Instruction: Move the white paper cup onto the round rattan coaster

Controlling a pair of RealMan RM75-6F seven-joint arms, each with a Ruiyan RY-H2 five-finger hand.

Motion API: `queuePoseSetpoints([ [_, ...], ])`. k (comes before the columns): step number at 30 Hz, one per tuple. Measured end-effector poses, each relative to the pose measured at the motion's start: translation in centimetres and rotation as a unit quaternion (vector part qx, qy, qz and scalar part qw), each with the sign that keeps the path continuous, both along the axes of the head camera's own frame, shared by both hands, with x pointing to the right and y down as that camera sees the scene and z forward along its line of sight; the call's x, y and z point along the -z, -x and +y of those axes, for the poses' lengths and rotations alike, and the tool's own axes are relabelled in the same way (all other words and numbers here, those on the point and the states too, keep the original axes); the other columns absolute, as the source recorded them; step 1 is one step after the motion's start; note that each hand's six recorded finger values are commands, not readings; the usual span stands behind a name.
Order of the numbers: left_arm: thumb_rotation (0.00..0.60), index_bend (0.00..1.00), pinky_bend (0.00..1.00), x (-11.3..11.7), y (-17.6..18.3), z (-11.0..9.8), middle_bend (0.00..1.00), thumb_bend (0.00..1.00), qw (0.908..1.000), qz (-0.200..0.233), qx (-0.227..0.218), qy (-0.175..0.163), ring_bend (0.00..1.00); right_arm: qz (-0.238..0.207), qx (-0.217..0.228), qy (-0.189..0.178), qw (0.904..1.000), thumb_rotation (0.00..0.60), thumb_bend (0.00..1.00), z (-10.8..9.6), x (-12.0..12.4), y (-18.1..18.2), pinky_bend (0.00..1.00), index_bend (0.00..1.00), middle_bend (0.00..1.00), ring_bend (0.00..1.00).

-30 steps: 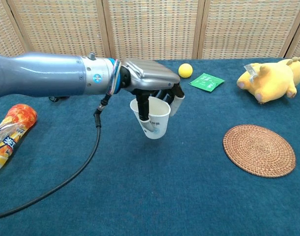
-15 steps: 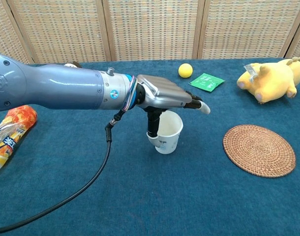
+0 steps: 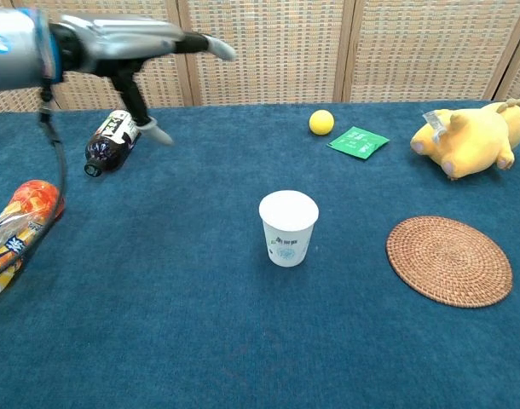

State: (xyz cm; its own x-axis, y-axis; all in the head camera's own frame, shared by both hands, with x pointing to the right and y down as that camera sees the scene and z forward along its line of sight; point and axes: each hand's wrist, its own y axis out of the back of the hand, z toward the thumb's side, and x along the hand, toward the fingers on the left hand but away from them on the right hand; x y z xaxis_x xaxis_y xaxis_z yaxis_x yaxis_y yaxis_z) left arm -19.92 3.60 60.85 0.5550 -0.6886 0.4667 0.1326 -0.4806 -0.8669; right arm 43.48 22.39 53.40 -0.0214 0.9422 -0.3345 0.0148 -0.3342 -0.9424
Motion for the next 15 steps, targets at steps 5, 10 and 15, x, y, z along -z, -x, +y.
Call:
queuePoseSetpoints([
  [5, 0.600, 0.00, 0.00, 1.5, 7.6, 0.3, 0.00, 0.00, 0.9948, -0.008, 0.096, -0.034, 0.00, -0.003, 0.014, 0.007, 0.9999, 0.600, 0.00, 0.1, -0.4, 1.0, 0.00, 0.08, 0.00, 0.00],
  [10, 0.600, 0.00, 0.00, 3.1, 15.9, 2.9, 0.00, 0.00, 0.9769, -0.037, 0.203, -0.053, 0.00, -0.015, 0.022, 0.021, 0.9994, 0.600, 0.00, -0.4, -0.9, 1.5, 0.00, 0.08, 0.00, 0.00],
  [15, 0.600, 0.00, 0.00, 4.0, 22.0, 7.1, 0.00, 0.00, 0.9563, -0.077, 0.278, -0.051, 0.00, -0.027, 0.059, 0.055, 0.9963, 0.600, 0.00, -1.5, -1.9, 3.2, 0.00, 0.08, 0.00, 0.00],
])
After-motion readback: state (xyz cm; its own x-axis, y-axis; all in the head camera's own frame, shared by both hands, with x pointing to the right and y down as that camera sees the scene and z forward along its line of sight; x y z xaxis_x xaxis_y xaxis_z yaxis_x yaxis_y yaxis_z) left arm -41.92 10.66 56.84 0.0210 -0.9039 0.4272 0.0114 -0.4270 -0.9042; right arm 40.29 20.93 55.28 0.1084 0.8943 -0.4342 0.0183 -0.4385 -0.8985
